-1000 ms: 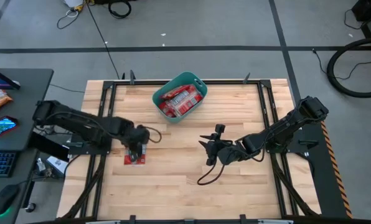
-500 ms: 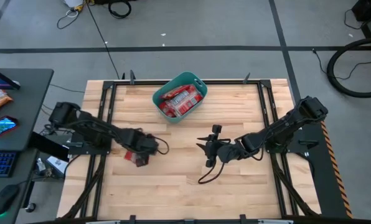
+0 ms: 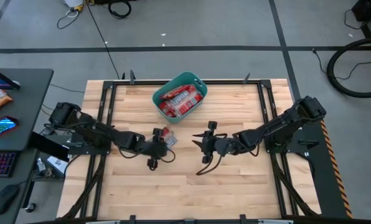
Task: Sort popcorn bags into baskets
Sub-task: Put the popcorn bag into the blue bin
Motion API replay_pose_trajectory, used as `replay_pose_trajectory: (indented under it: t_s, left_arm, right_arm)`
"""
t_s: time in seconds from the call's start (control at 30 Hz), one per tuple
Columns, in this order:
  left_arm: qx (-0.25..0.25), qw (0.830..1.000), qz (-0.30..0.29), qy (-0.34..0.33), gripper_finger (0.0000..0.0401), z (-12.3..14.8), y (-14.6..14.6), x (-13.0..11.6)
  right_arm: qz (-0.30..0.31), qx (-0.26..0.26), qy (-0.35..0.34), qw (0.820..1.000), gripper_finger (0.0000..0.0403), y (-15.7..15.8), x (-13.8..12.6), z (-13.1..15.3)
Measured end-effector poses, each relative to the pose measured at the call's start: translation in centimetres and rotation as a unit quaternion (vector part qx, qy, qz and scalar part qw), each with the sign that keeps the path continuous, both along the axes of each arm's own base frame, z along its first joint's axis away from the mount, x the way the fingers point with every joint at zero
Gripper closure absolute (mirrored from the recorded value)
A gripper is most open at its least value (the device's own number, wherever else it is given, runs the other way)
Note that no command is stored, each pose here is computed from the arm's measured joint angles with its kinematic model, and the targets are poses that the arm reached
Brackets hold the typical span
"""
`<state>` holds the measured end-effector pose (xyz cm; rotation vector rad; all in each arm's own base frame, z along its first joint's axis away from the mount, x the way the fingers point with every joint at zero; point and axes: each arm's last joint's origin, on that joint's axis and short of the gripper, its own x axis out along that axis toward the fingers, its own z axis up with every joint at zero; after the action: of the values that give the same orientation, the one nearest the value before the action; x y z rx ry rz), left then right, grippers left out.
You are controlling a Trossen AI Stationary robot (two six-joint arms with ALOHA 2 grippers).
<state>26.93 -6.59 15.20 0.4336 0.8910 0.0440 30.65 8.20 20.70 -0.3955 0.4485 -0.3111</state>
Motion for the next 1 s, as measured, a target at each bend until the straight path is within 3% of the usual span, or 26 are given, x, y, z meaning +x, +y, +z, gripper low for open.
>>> replay_pose_trajectory:
  t_s: [0.1, 0.27, 0.43, 0.7, 1.0]
  left_arm:
    - [-0.003, 0.999, -0.029, -0.023, 0.0239, -0.3, 0.4, -1.1]
    - [-0.022, 0.996, -0.029, -0.078, 0.0259, -1.0, 1.2, -3.8]
    - [-0.059, 0.989, -0.009, -0.137, 0.0268, -1.2, 1.8, -6.0]
    - [-0.089, 0.976, 0.0, -0.2, 0.0269, -1.3, 2.3, -7.8]
    - [-0.091, 0.948, -0.022, -0.305, 0.0269, -0.9, 3.0, -10.3]
  right_arm:
    - [0.03, 0.021, 0.008, 0.999, 0.0288, -0.6, 0.3, -0.1]
    - [0.063, 0.089, 0.023, 0.994, 0.0288, -1.8, 0.9, -0.9]
    - [0.055, 0.093, 0.042, 0.993, 0.0288, -2.1, 2.1, -2.3]
    - [0.051, 0.081, 0.095, 0.991, 0.0288, -1.4, 6.7, -3.3]
    - [0.053, 0.118, 0.14, 0.982, 0.0288, -2.5, 12.0, -2.9]
